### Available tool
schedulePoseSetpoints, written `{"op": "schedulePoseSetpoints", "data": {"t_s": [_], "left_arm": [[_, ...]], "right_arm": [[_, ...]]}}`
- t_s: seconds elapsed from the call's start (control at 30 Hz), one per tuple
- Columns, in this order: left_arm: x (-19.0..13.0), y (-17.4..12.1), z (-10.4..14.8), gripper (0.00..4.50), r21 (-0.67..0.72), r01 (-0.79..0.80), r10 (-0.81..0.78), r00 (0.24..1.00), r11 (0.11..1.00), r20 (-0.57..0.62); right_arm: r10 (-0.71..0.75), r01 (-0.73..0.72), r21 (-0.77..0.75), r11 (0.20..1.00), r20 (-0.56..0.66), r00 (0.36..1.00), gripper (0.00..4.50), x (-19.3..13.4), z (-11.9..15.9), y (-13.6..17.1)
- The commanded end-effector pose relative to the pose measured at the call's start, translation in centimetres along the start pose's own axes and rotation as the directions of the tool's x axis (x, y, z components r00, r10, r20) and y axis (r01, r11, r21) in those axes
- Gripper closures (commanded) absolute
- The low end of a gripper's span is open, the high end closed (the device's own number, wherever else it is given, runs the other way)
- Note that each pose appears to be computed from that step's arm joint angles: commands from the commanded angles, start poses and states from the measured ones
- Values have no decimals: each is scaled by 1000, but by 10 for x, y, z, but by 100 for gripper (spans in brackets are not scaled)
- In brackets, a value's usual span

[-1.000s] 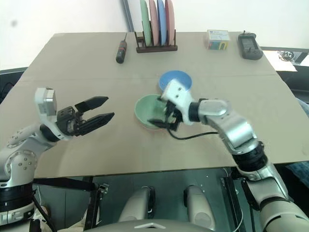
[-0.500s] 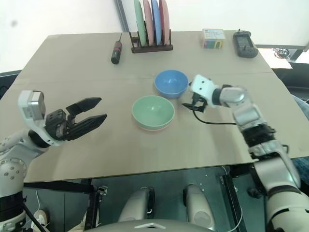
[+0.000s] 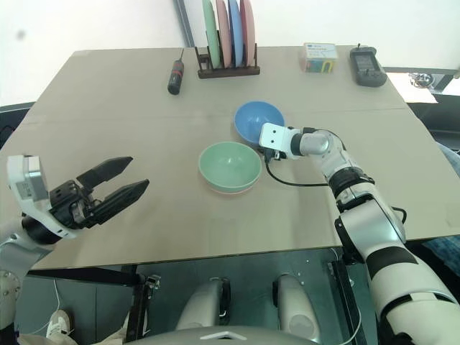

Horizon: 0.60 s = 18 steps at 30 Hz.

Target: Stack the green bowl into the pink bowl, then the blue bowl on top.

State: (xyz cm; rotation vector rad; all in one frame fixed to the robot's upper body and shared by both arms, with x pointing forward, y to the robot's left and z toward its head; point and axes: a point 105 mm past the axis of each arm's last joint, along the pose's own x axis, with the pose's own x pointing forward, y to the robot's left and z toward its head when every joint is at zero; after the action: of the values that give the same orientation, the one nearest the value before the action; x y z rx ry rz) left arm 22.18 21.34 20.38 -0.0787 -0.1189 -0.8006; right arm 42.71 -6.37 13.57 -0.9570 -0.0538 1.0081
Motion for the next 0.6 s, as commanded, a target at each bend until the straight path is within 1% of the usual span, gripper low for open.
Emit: {"op": "schedulePoseSetpoints", "data": {"t_s": [0.03,0.07,0.17,0.23,0.37,0.43,0.5,0.6], "left_arm": [[3,-10,9,0,60,5,-7,999,998,35],[3,-10,9,0,58,5,-7,999,998,38],[5,-8,7,0,56,6,-8,999,998,40],[6,-6,6,0,53,8,-10,999,999,43],[9,-1,2,0,54,9,-12,999,998,40],[11,1,-1,0,53,11,-13,999,999,38],[13,3,-3,0,49,18,-20,999,999,36],[16,4,-5,0,46,28,-29,999,999,35]], "right_arm": [[-16,19,-65,998,42,999,407,-2,18,-16],[-12,15,-62,998,46,999,442,-3,19,-17],[-10,12,-17,1000,87,996,442,-10,27,-27],[6,-3,-28,1000,122,992,442,-20,35,-34],[89,-98,26,995,243,966,442,-51,62,-36],[146,-170,50,984,316,937,442,-72,85,-26],[212,-250,62,966,363,907,442,-89,107,-7],[250,-308,96,947,384,889,442,-94,126,13]]}}
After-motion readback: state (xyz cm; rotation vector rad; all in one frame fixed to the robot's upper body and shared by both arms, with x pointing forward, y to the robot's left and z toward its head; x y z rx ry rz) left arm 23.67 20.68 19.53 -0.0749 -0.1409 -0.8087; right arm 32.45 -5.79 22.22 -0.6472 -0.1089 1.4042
